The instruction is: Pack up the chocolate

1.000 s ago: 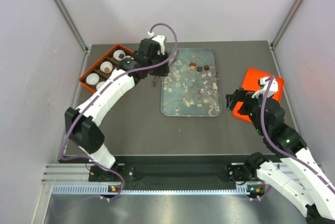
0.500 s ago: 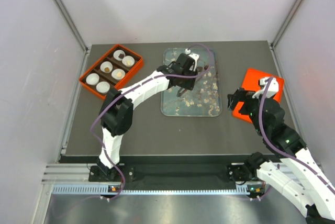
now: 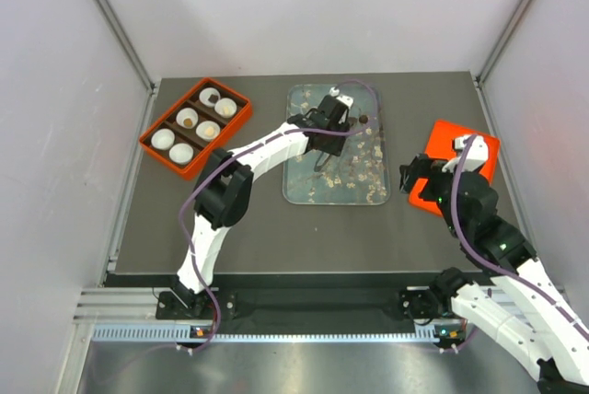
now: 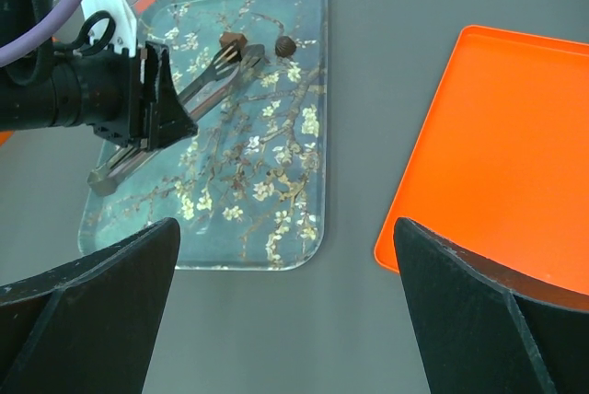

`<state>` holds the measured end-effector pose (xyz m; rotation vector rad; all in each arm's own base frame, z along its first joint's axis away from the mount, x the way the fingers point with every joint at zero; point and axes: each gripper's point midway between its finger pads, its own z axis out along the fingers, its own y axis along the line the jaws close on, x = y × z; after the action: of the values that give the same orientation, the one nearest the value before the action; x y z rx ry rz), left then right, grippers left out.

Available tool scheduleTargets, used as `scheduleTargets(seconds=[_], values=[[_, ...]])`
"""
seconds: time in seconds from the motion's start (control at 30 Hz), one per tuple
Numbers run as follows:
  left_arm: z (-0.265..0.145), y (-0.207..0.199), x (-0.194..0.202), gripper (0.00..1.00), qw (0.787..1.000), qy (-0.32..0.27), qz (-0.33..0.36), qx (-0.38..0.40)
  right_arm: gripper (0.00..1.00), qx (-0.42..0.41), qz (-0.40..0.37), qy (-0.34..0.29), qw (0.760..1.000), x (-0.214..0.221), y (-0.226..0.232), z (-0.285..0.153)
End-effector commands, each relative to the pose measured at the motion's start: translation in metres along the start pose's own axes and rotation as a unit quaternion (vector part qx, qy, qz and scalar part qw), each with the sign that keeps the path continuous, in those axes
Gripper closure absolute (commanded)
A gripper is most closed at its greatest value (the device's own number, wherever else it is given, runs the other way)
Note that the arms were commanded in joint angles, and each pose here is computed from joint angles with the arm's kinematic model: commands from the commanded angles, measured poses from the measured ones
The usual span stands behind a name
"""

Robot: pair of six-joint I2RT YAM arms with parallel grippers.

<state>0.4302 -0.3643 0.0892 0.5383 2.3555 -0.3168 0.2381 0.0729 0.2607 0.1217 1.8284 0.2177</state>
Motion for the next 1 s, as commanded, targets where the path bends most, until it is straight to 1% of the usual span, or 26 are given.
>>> scheduleTargets(seconds=[0.0,0.37,0.57,0.73,0.93,0.97], values=[[-0.002,-0.003,-0.039,0.52,0.998,-0.056,0.005,0.003,0.00,-0.005,0.001,-0.022,1.000,-0.010,0.005,0.003],[0.012,-0.001,-0.040,0.53,0.999,-0.053,0.004,-0.007,0.00,-0.004,-0.001,-0.018,1.000,-0.008,0.006,0.006],[0.006,-0.001,-0.040,0.59,0.999,-0.051,0.000,-0.007,0.00,-0.008,0.005,-0.018,1.000,-0.007,0.007,0.005],[-0.022,0.002,-0.047,0.65,0.998,-0.067,-0.018,-0.007,0.00,-0.012,0.010,-0.018,1.000,-0.011,0.008,0.001],[-0.071,0.014,-0.045,0.66,0.995,-0.087,-0.041,-0.020,0.00,-0.014,0.012,-0.019,1.000,-0.015,0.008,-0.002],[-0.076,0.018,-0.040,0.66,0.995,-0.084,-0.047,-0.023,0.00,-0.015,0.014,-0.019,1.000,-0.015,0.009,-0.003]])
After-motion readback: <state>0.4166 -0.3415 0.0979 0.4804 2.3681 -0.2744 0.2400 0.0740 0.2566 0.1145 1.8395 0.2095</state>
